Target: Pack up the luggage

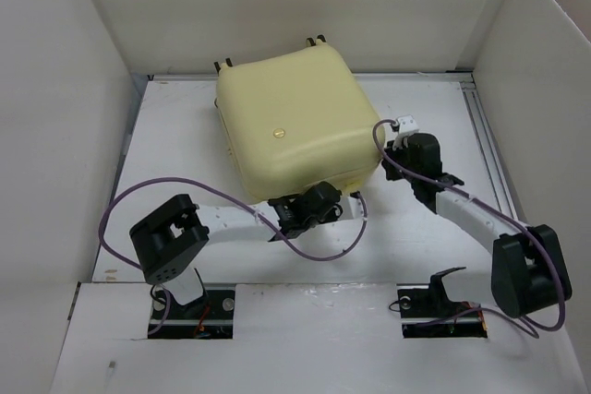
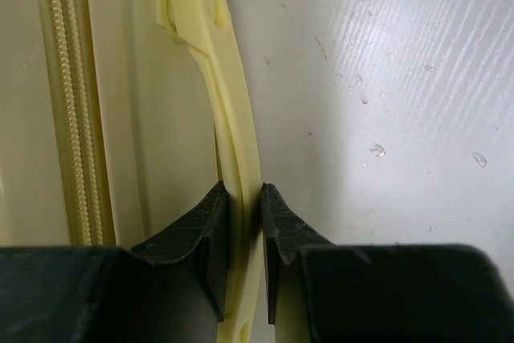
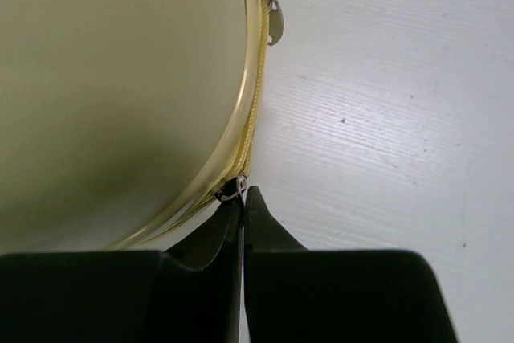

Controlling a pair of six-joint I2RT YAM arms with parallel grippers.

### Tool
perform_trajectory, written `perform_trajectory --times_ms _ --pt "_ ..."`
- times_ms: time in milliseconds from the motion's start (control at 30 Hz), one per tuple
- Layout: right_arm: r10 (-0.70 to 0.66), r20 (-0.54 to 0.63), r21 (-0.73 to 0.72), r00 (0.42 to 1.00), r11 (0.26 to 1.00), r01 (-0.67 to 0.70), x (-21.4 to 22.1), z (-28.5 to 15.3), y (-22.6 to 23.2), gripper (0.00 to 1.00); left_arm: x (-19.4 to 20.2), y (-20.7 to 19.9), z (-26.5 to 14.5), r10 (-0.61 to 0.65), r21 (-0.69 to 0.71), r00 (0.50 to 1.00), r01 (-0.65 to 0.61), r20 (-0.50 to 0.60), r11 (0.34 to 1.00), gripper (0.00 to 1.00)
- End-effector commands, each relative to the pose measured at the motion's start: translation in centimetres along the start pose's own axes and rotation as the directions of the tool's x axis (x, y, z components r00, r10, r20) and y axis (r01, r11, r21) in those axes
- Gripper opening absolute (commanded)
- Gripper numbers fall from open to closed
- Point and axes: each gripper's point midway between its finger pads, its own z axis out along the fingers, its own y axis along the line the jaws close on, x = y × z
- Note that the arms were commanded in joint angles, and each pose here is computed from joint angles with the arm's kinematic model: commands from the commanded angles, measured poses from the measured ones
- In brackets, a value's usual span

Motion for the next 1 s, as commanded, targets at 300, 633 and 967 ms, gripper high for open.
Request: perform_trajectory --times_ms 300,633,967 --pt "-0.319 0.37 0.27 0.873 0.936 0.227 -17.1 0.9 -11.5 0.0 12.5 -5.9 -2.6 0.206 0.211 0.902 -0.133 -0.378 0.968 0.0" --pt "-0.367 0.618 0.001 0.696 0.885 0.466 -22.7 5.8 -8.0 0.0 12.9 -5.5 -3.0 0.265 0.216 0.898 -0.198 -0.351 0.956 0.0" --pt "-0.231 0.634 -0.227 0.737 0.856 0.464 -19.4 9.2 -2.8 0.0 11.1 -5.1 -3.0 0.241 0.208 0.921 -0.182 -0.306 0.961 0.0"
